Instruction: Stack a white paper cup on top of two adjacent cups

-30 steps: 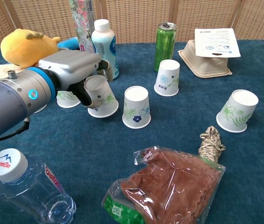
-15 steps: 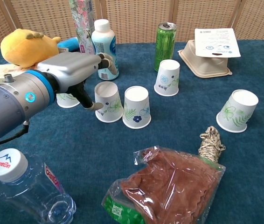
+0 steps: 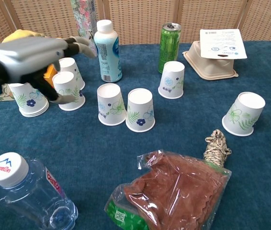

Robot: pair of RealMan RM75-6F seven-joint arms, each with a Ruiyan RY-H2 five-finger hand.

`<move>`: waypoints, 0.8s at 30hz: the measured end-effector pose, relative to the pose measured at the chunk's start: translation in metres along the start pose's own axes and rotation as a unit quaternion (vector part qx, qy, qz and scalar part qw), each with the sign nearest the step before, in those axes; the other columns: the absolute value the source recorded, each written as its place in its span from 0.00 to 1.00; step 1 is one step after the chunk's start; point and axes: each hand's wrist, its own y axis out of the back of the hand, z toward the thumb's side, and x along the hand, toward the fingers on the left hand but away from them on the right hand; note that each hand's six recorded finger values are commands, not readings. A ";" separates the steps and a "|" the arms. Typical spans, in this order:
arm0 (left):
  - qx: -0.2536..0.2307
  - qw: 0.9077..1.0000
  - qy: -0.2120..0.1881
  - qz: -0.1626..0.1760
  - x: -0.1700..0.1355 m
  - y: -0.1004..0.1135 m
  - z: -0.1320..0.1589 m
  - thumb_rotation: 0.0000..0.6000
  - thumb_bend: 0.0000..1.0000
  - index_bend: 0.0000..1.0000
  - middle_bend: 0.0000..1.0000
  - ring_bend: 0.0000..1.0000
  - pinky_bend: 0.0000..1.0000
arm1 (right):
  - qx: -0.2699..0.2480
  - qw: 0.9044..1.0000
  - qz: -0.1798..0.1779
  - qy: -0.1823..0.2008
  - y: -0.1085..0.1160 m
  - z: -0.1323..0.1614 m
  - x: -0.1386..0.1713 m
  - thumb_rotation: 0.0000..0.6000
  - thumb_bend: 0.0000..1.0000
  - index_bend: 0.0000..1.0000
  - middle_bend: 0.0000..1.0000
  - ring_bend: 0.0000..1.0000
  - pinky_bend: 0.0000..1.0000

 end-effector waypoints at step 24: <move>0.029 0.999 0.035 0.027 -0.142 0.061 -0.095 1.00 0.31 0.07 0.00 0.00 0.00 | 0.017 1.000 0.008 0.010 -0.008 0.009 0.003 1.00 0.07 0.13 0.00 0.00 0.00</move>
